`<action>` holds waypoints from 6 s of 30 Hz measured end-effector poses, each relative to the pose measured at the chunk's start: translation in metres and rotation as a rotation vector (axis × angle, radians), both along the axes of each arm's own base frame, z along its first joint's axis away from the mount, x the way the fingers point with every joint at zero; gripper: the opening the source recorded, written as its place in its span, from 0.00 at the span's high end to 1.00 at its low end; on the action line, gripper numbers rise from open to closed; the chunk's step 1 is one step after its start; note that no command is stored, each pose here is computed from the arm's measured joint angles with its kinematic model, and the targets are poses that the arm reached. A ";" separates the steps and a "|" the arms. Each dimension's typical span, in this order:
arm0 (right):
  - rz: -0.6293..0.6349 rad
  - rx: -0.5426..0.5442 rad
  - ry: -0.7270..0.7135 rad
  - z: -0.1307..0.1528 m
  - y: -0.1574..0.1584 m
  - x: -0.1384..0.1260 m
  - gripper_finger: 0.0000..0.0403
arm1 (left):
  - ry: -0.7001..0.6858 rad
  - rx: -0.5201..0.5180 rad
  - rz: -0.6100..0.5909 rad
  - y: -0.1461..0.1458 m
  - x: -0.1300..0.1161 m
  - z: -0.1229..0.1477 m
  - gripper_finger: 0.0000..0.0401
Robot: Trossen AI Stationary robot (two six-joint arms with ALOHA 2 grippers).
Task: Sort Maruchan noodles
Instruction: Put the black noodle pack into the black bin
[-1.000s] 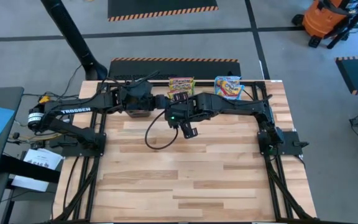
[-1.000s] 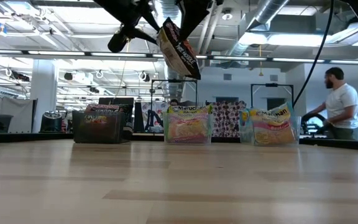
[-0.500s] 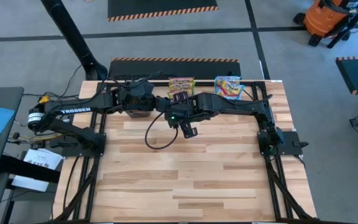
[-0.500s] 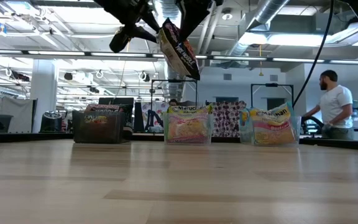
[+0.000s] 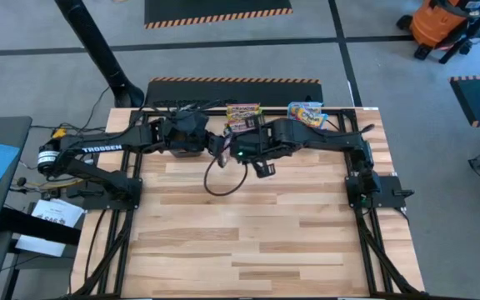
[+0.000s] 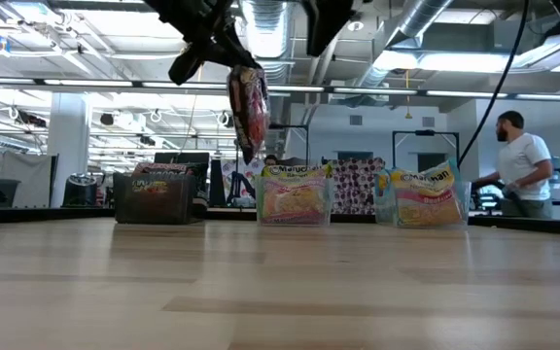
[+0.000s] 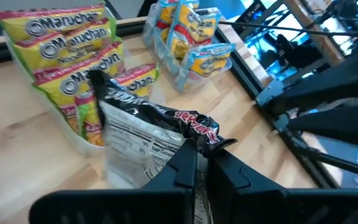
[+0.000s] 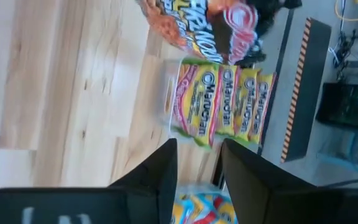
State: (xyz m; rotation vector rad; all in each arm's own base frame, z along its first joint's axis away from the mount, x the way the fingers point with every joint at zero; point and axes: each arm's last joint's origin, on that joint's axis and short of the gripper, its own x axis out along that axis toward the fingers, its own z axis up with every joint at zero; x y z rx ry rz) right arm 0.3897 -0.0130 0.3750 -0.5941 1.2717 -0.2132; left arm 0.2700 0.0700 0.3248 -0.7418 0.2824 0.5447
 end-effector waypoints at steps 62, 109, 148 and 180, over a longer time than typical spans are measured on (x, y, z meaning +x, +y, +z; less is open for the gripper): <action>-0.321 0.038 -0.324 0.085 -0.064 -0.093 0.64 | 0.596 0.228 0.087 0.055 -0.113 -0.022 1.00; -0.322 0.039 -0.375 0.088 -0.064 -0.089 0.64 | 0.761 0.072 0.181 0.077 -0.127 -0.043 0.64; -0.354 0.059 -0.397 0.088 -0.064 -0.089 0.64 | 0.693 -0.354 -0.173 0.057 -0.118 -0.061 0.64; -0.355 0.058 -0.397 0.088 -0.065 -0.089 0.64 | 0.824 -0.193 -0.040 0.103 -0.091 -0.084 0.64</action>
